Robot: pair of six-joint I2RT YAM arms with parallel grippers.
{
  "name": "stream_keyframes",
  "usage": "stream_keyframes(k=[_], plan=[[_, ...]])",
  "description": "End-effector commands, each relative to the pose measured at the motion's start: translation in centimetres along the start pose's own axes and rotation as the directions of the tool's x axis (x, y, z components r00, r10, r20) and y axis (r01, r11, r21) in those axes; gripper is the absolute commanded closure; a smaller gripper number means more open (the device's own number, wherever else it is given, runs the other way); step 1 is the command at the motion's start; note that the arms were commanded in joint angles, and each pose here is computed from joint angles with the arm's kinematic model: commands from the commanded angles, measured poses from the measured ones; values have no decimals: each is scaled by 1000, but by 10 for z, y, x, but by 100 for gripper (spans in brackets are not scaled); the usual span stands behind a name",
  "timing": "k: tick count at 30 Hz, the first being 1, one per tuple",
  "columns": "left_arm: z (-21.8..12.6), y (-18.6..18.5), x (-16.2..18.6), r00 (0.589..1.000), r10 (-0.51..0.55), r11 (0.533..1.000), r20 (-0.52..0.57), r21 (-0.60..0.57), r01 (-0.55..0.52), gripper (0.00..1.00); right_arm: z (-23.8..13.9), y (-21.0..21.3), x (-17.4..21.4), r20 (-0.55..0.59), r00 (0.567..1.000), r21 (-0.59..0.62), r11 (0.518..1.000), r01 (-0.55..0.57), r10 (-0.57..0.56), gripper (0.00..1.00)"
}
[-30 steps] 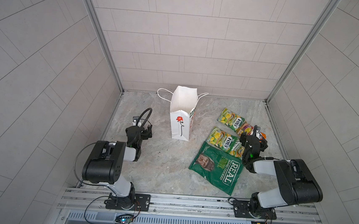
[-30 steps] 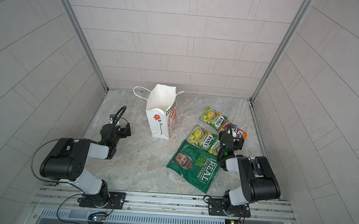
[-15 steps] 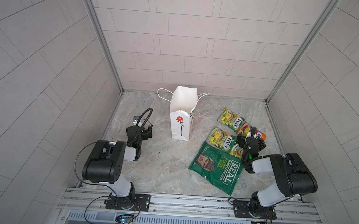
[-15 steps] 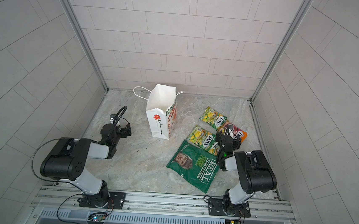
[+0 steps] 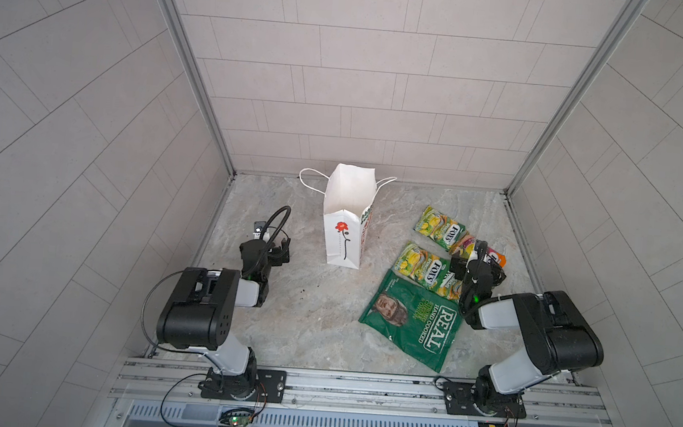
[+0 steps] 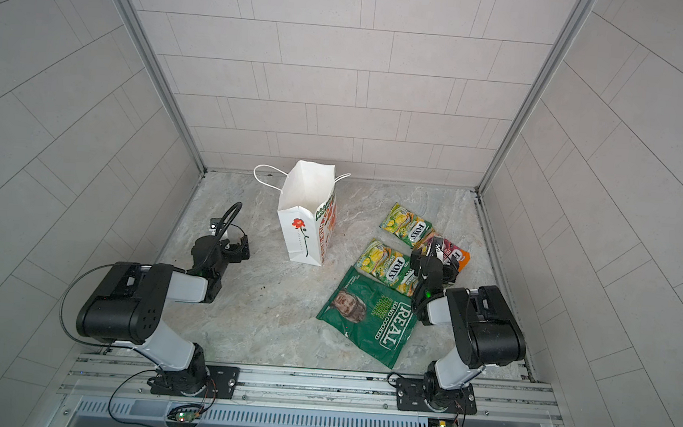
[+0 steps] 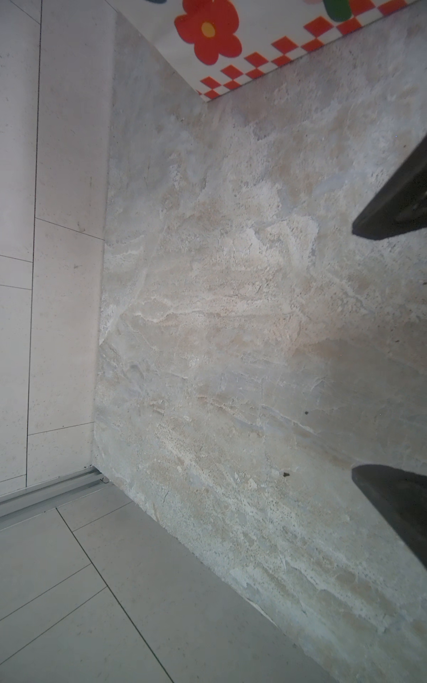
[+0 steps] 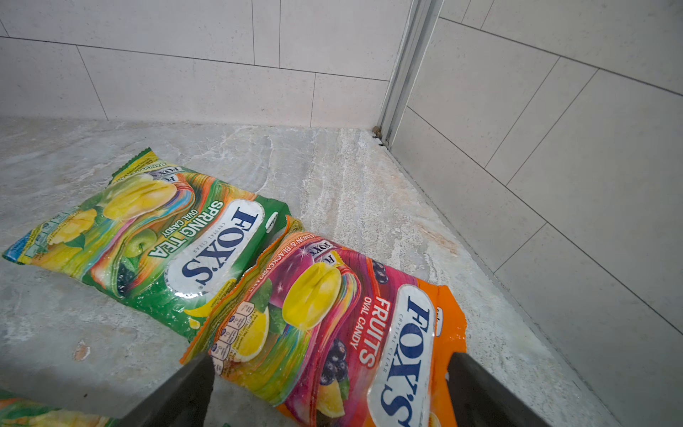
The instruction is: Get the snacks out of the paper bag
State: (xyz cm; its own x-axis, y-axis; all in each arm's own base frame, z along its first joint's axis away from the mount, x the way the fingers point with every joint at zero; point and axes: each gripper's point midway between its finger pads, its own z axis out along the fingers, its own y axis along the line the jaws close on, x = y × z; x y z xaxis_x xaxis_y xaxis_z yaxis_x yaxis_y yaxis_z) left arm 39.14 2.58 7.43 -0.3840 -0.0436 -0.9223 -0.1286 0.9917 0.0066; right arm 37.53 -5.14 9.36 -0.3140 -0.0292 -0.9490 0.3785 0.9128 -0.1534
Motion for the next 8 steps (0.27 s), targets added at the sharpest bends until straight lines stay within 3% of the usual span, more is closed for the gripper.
stream_keyframes(k=[1,8], plan=[[3,-2,-13,999,5,1000,34,8,-5,0,2,-1,-4,13,1000,8,1000,12,-12,1],[3,-9,-13,999,30,999,32,26,-31,0,1,-1,-5,15,1000,8,1000,11,-11,1]])
